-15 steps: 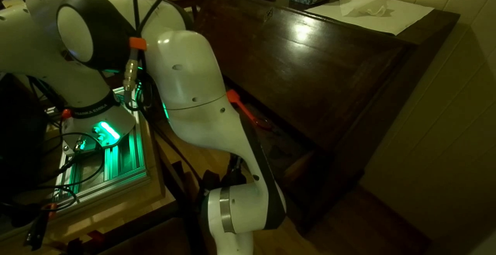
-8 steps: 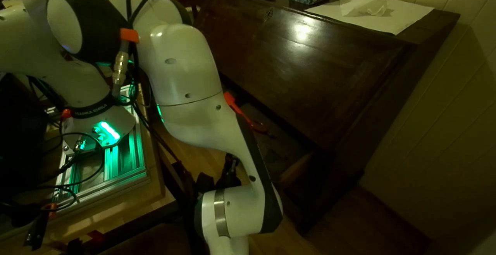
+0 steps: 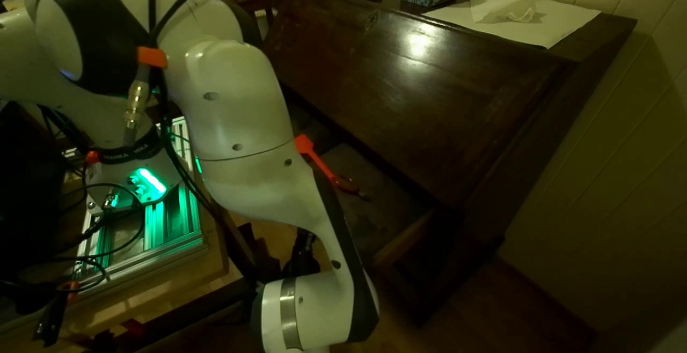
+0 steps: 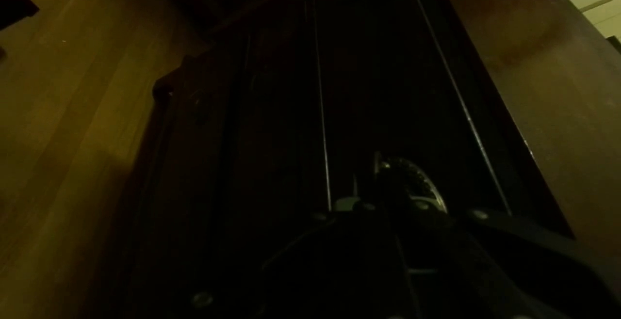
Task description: Open the topmost drawer on the right fully
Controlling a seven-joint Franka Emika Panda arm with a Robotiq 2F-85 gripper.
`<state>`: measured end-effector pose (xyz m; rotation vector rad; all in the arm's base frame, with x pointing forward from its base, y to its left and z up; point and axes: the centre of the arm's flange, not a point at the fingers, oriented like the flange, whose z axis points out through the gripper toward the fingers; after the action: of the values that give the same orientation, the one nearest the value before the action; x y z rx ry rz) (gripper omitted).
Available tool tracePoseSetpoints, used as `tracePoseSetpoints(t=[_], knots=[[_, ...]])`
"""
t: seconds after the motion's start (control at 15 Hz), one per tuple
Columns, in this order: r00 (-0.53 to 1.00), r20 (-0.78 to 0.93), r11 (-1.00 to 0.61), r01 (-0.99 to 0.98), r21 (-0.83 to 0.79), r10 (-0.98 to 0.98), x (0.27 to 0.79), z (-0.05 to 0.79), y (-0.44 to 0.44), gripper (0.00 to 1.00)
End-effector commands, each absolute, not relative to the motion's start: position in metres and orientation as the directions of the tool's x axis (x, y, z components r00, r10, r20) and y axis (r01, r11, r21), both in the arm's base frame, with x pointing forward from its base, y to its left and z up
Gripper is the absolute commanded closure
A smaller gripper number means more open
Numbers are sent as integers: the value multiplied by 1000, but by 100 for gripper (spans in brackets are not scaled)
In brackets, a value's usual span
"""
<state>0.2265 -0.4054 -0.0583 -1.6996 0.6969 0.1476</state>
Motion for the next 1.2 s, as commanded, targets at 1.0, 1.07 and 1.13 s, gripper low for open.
tracePoseSetpoints(t=[1.0, 1.07, 1.13], knots=[[733, -326, -459, -646, -610, -597, 140, 15, -462, 0], [742, -309, -497, -642, -584, -595, 146, 18, -461, 0], [741, -319, -548, -659, -515, -591, 153, 29, -458, 0]])
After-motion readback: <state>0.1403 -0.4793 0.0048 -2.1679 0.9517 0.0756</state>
